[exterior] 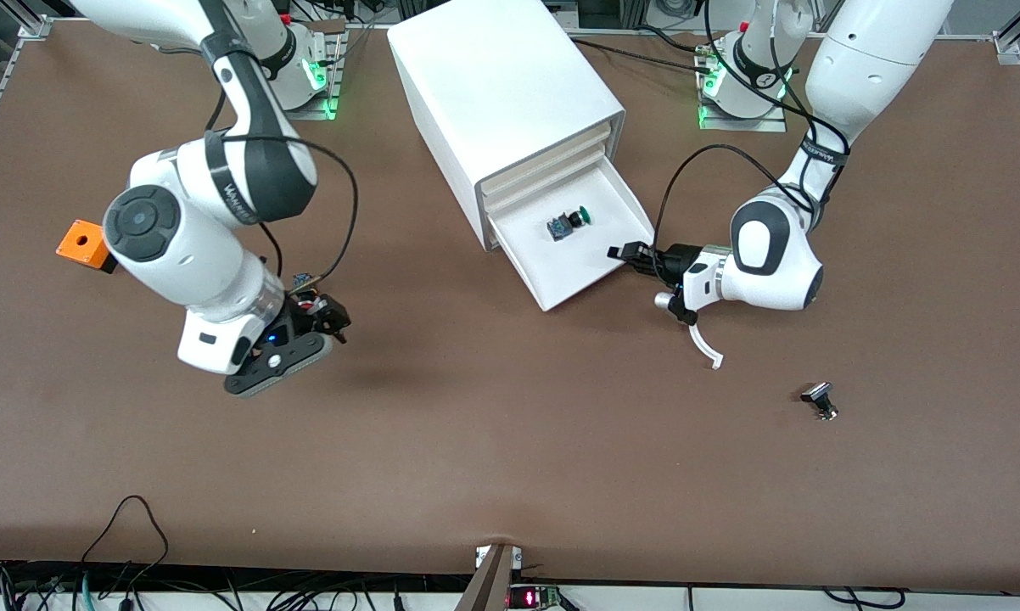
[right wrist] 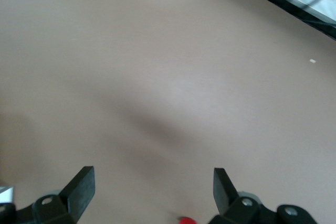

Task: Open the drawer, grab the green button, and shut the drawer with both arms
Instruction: 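Reach the right gripper into the open drawer while the left gripper withdraws, then grasp the green push button inside the drawer with the right gripper, then lift the green button out of the drawer with the right gripper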

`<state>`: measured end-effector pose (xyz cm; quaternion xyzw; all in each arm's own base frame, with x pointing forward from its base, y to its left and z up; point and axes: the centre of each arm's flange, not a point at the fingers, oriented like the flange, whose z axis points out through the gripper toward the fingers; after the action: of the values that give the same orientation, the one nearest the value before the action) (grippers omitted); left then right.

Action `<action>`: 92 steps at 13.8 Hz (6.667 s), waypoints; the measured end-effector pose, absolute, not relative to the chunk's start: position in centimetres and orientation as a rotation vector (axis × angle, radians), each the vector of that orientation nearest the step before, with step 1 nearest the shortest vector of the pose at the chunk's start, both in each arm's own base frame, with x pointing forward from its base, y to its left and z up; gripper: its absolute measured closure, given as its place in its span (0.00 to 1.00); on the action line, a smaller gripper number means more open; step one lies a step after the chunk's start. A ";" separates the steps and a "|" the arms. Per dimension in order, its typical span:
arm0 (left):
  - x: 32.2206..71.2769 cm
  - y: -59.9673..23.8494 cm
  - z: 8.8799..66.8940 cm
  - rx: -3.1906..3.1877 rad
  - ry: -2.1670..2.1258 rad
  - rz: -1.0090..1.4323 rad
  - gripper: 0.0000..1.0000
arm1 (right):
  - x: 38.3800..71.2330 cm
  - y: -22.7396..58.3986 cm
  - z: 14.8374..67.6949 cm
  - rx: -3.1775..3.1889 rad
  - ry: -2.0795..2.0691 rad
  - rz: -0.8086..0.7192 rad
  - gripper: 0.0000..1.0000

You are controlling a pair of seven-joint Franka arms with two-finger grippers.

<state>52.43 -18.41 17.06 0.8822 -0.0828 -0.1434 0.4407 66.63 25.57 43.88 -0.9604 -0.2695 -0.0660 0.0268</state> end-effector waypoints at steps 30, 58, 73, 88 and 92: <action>56.4 3.6 58.4 3.191 -0.504 0.047 0.00 | 45.8 61.9 30.4 -1.899 -2.546 -0.182 0.00; 56.8 5.8 58.7 3.199 -0.407 0.000 0.00 | 42.5 64.6 25.7 -1.955 -2.614 -0.194 0.58; 58.6 5.1 55.7 3.174 -0.430 -0.122 0.00 | 55.9 52.4 44.7 -2.506 -2.010 -0.447 0.58; 60.3 -5.1 40.9 3.019 0.075 -0.165 0.00 | 67.1 24.3 28.5 -3.010 -1.156 -0.026 0.58; 59.6 -10.3 37.1 3.009 0.277 -0.171 0.00 | 66.4 18.8 23.5 -3.014 -1.151 -0.043 0.58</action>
<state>59.64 -10.26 37.09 0.9925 0.0914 -0.0563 0.0575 66.39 18.85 23.51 -0.9332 -0.3565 -0.0134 -0.0425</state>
